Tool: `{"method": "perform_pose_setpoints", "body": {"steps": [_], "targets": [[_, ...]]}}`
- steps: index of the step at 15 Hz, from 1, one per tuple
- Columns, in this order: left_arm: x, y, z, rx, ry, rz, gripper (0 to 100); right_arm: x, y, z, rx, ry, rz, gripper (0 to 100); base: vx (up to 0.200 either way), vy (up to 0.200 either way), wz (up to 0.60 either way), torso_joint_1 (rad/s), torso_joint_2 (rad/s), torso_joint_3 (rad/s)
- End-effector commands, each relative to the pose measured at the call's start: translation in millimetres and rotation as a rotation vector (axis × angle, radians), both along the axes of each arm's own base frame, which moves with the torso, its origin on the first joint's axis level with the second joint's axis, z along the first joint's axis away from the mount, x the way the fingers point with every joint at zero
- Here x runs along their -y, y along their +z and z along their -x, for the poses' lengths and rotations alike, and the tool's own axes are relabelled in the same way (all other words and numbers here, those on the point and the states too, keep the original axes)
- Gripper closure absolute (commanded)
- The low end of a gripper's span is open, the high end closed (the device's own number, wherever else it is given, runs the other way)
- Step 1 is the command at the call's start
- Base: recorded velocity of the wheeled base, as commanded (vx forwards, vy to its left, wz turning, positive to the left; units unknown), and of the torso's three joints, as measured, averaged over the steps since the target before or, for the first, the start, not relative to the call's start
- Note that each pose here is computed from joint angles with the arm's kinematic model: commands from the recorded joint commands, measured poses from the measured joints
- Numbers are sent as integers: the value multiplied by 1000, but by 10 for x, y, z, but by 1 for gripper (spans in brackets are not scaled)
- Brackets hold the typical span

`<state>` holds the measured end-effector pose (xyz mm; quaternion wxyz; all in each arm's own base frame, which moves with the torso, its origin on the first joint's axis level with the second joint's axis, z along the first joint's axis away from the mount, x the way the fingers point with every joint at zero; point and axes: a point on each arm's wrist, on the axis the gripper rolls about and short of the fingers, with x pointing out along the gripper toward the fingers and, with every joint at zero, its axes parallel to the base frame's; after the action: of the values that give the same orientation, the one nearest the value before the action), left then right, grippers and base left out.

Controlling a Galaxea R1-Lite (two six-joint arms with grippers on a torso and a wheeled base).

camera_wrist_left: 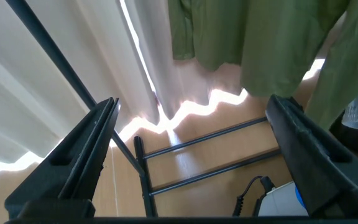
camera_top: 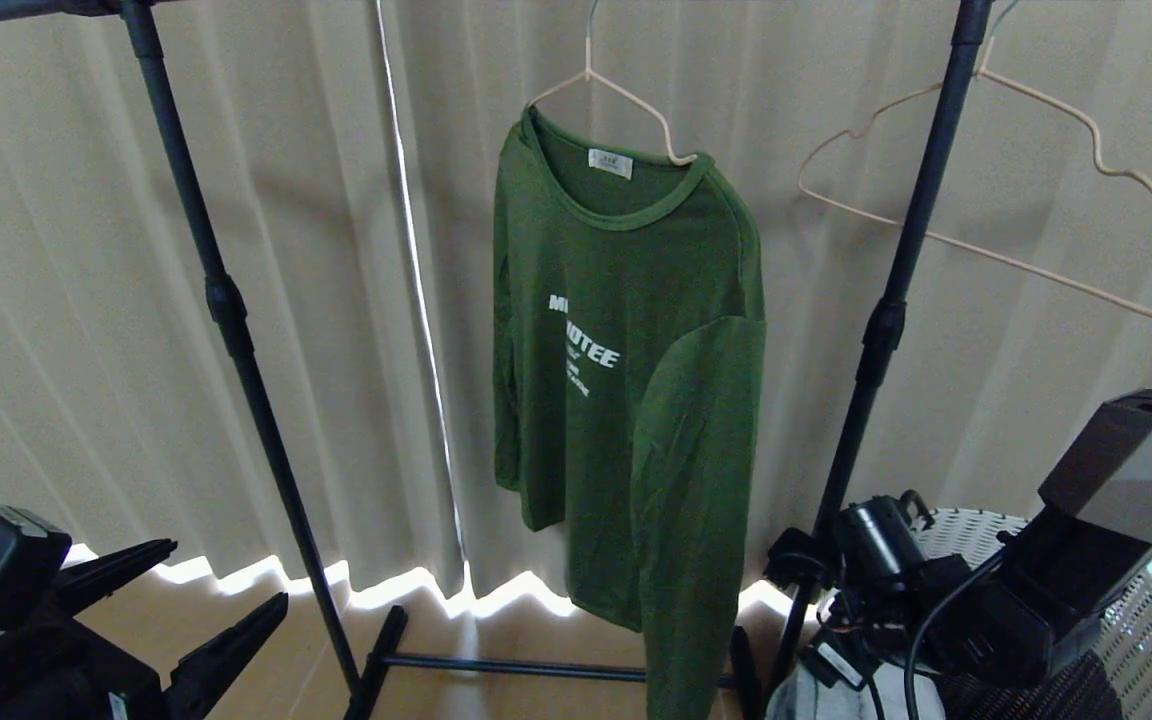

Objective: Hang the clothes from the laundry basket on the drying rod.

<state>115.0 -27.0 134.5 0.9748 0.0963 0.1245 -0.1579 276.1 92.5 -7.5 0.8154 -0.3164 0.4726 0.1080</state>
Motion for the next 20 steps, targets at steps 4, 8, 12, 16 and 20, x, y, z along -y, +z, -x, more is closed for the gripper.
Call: {"method": "perform_pose_setpoints", "body": {"steps": [4,8,12,16,20], "targets": [[1,-13,-4,-8,0,-2,0,161,286,227,-89,-33,41,0,0,0,0,0,0,0],[0,-11,-2,-6,0,-1,0,267,278,302,-159,-67,76,0,0,0,0,0,0,0],[0,-11,-2,-6,0,-3,0,244,218,269,-168,-67,77,0,0,0,0,0,0,0],[0,-11,-2,-6,0,-3,0,233,129,233,-186,-68,83,0,0,0,0,0,0,0],[-1,-19,2,-9,0,-3,0,252,30,241,-206,-83,82,100,0,0,0,0,0,0]]}}
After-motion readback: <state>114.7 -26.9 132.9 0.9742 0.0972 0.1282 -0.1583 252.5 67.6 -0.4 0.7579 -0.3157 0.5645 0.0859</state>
